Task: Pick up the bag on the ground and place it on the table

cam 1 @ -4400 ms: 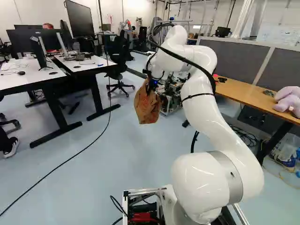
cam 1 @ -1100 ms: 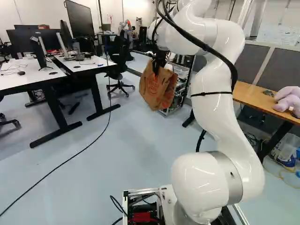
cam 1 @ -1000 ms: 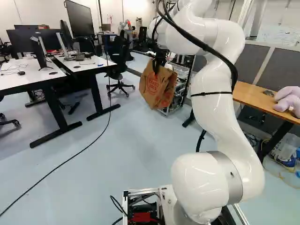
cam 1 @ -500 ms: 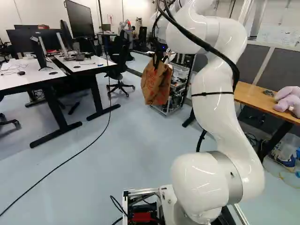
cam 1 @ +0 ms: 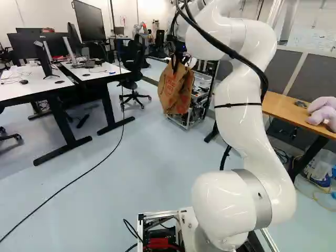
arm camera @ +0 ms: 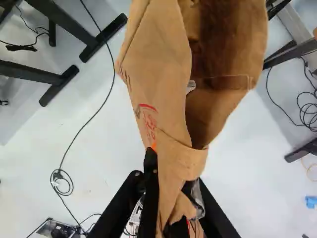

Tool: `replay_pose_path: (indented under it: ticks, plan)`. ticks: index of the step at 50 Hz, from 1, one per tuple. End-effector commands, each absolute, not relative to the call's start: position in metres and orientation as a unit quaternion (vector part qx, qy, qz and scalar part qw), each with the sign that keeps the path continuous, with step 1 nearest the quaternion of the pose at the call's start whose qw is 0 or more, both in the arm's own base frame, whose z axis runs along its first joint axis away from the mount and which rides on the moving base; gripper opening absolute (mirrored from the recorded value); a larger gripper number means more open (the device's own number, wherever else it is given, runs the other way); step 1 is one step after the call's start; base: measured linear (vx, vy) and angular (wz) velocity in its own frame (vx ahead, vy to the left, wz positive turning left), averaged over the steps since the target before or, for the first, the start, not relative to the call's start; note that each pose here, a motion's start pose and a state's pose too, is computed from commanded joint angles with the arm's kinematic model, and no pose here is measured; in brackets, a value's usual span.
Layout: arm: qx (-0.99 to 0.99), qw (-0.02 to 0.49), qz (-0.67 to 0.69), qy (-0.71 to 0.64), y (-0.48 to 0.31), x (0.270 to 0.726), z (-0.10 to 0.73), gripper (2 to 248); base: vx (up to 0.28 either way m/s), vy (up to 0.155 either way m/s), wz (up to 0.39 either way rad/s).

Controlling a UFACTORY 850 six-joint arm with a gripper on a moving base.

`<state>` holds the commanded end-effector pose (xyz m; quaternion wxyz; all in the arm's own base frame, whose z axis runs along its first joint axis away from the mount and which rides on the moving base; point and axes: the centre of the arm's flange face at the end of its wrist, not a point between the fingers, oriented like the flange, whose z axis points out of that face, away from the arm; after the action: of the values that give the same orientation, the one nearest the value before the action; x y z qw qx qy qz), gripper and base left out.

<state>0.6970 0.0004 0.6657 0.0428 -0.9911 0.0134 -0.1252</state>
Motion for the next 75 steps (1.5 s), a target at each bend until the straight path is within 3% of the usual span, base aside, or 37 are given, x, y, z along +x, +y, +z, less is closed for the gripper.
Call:
replay_pose_path:
  ticks: [75]
  plan:
    - [-0.991, 0.045, -0.125, -0.002, 0.002, 0.701, 0.76, 21, 0.0, 0.0, 0.0]
